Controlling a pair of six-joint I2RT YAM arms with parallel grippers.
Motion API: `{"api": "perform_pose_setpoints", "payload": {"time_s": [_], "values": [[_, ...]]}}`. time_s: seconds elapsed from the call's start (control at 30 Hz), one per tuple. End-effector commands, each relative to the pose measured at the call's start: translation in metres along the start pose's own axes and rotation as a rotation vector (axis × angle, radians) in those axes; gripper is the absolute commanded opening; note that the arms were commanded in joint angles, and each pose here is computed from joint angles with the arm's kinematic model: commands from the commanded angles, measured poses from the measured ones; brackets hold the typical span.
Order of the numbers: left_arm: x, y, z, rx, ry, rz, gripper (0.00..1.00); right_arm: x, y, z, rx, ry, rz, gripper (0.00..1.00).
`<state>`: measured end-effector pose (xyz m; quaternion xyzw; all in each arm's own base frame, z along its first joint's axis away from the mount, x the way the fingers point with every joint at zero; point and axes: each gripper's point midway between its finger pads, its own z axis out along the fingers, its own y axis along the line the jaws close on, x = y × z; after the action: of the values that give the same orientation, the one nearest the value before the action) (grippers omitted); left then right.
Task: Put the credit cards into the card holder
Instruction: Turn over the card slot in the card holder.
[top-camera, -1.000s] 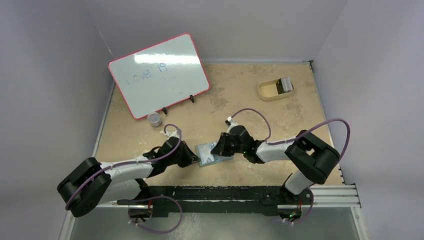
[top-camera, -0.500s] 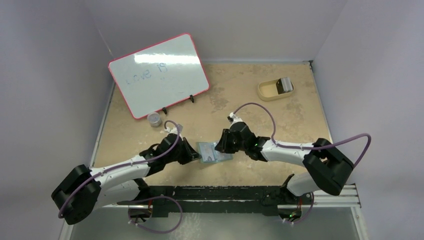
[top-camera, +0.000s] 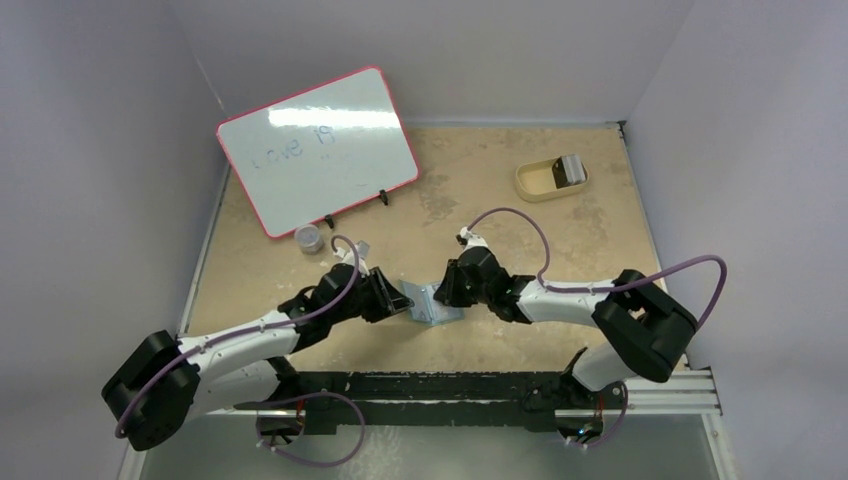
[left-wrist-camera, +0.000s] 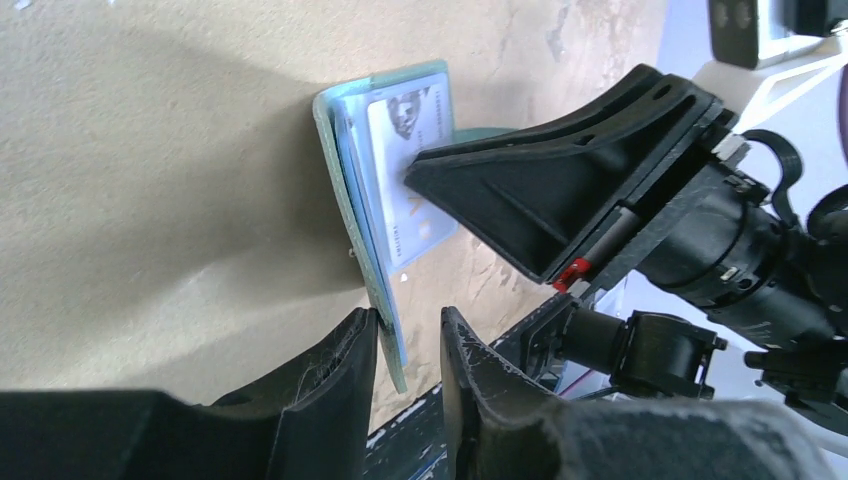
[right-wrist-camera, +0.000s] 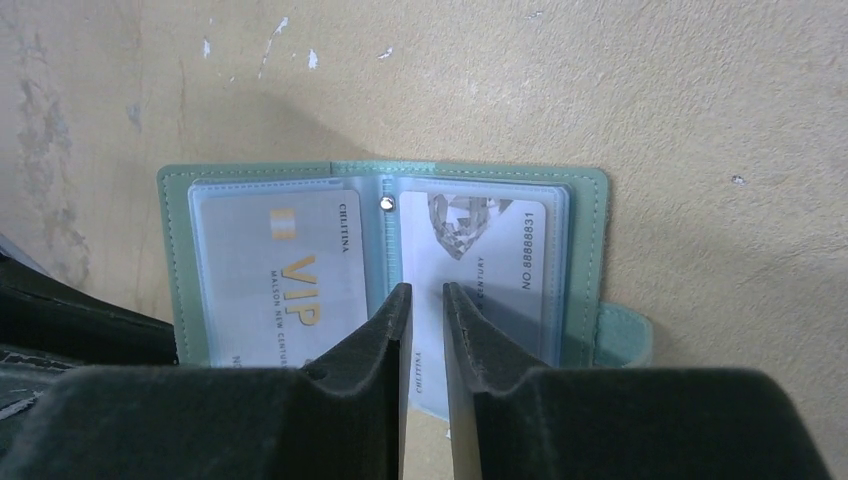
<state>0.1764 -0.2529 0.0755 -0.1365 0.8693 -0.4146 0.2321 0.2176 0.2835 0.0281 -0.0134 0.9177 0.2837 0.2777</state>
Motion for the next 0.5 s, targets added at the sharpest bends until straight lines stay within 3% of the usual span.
{"api": "perform_pose_setpoints", "payload": {"time_s": [0.0, 0.3, 0.47], "values": [[-0.0080, -0.0252, 0.0021, 0.120, -0.028, 0.005, 0.29, 0.0036, -0.0033, 0.0018, -0.010, -0.011, 0.011, 0.20], [-0.0089, -0.0197, 0.0089, 0.105, -0.036, 0.018, 0.22, 0.0090, -0.0056, 0.0029, -0.016, 0.001, 0.017, 0.20], [-0.0095, -0.0192, 0.0104, 0.102, -0.038, 0.025, 0.09, 0.0099, -0.0052, 0.0036, -0.020, 0.004, 0.017, 0.20]]}}
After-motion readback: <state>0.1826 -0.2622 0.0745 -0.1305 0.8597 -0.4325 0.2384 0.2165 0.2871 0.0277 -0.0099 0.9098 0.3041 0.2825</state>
